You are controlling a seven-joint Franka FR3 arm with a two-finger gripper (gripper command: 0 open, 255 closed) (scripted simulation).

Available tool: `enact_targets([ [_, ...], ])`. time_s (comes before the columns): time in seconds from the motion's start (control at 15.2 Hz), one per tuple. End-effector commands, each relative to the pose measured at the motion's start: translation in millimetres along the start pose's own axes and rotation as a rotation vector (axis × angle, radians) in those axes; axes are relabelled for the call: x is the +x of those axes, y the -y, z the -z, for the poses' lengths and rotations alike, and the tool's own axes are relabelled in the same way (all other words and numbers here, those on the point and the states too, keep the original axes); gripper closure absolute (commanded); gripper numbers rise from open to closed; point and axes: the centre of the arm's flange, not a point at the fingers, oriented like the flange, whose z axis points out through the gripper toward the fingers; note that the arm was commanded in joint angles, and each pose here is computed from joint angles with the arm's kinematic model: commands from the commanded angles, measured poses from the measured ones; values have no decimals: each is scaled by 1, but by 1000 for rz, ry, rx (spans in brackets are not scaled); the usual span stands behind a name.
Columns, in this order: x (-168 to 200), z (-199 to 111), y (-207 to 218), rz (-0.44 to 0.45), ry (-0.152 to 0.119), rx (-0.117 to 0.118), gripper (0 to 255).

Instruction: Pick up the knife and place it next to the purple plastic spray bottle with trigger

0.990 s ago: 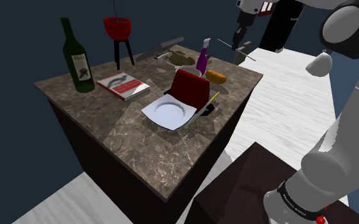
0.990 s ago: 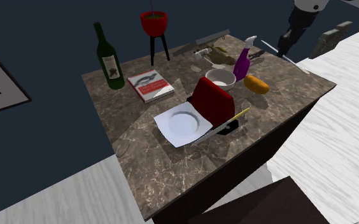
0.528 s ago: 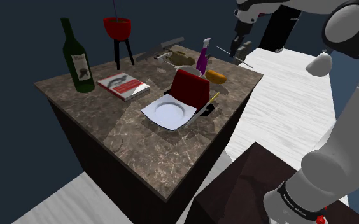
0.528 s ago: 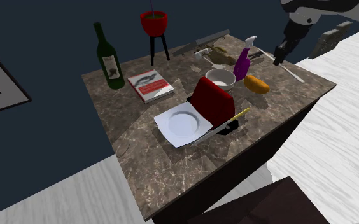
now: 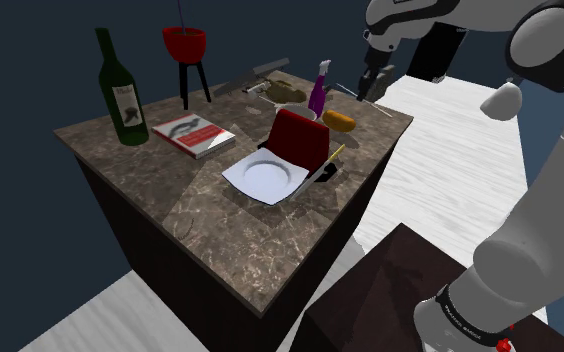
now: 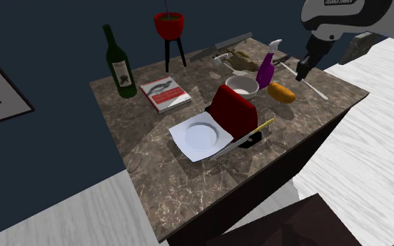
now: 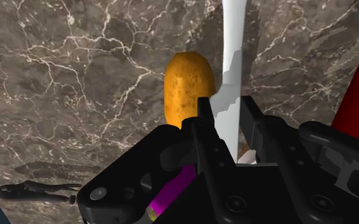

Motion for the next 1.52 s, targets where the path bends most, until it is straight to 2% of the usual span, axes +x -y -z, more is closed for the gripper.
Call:
enact_targets([
  [0.0,-1,-11,1,0,0,0,255],
  [1.45,-11,-127,6,0,0,0,255],
])
